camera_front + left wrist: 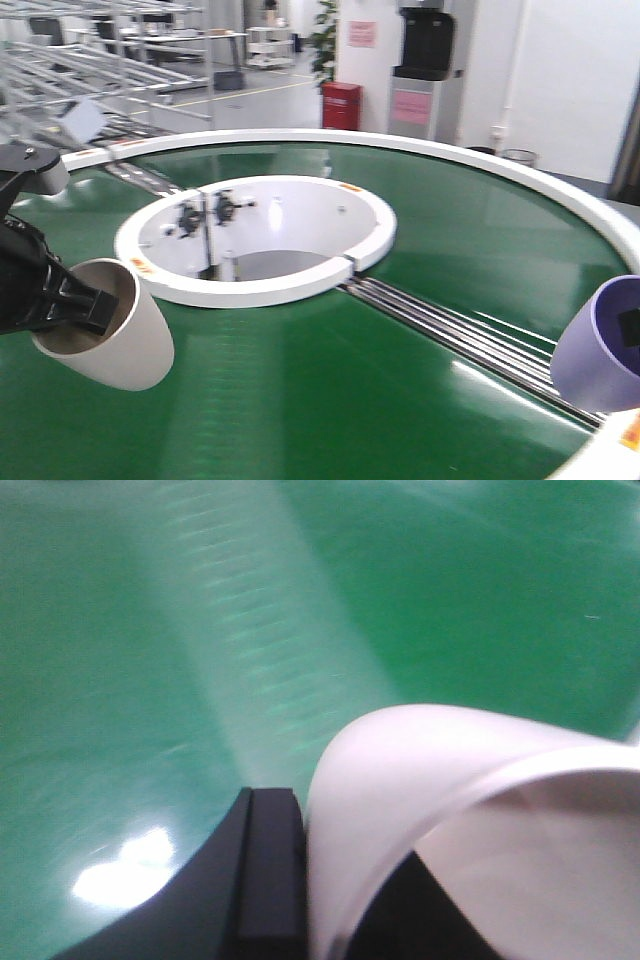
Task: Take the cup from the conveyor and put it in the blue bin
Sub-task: 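Hold both cups raised while the base turns away from the conveyor, then carry both cups while driving to the large blue bin on the cart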
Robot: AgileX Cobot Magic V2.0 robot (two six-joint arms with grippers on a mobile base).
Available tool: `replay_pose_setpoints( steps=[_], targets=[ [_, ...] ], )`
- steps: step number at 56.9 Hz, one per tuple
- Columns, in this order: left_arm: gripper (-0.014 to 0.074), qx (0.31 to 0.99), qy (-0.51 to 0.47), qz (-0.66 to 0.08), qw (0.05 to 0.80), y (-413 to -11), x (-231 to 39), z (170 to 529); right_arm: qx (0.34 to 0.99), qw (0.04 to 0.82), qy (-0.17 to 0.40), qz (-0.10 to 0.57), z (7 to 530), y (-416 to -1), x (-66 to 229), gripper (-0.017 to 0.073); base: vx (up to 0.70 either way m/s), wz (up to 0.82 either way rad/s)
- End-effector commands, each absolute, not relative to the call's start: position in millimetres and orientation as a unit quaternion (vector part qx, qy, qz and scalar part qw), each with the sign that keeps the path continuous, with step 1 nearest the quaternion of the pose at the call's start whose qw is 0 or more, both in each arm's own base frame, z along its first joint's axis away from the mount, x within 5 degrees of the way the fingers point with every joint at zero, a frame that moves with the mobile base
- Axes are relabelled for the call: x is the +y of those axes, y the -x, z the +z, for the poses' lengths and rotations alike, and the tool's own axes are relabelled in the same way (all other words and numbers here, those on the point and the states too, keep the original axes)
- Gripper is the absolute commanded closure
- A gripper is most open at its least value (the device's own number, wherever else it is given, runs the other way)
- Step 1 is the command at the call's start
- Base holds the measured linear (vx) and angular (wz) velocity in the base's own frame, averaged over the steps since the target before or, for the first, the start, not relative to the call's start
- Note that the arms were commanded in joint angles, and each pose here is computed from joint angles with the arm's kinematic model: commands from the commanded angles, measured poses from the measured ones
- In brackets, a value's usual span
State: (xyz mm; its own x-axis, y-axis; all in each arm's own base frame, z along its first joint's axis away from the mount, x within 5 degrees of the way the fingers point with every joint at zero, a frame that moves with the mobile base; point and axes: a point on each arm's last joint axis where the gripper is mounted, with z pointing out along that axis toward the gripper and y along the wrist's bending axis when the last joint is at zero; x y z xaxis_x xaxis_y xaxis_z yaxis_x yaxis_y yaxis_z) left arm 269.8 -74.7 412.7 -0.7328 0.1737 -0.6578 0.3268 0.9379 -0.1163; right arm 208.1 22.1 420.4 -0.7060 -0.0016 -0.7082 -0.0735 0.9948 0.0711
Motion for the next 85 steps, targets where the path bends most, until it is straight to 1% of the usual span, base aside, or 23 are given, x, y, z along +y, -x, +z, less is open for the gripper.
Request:
replay_pose_setpoints(
  steps=[1,40,85],
  targets=[
    [0.0601,0.900,-0.131,-0.128,0.396,-262.7,-75.2,435.9,0.899,0.434,0.022,0.045,436.4,-206.8,20.7,0.0568,-0.15,-0.59],
    [0.0601,0.901,-0.132,-0.128,0.394,-262.4,-75.2,435.6,0.900,0.434,0.022,0.045,436.4,-206.7,20.7,0.0568,-0.16,-0.61],
    [0.0601,0.901,-0.132,-0.128,0.394,-262.1,-75.1,435.7,0.900,0.434,0.021,0.046,436.4,-206.7,20.8,0.0568,-0.05,-0.37]
  ],
)
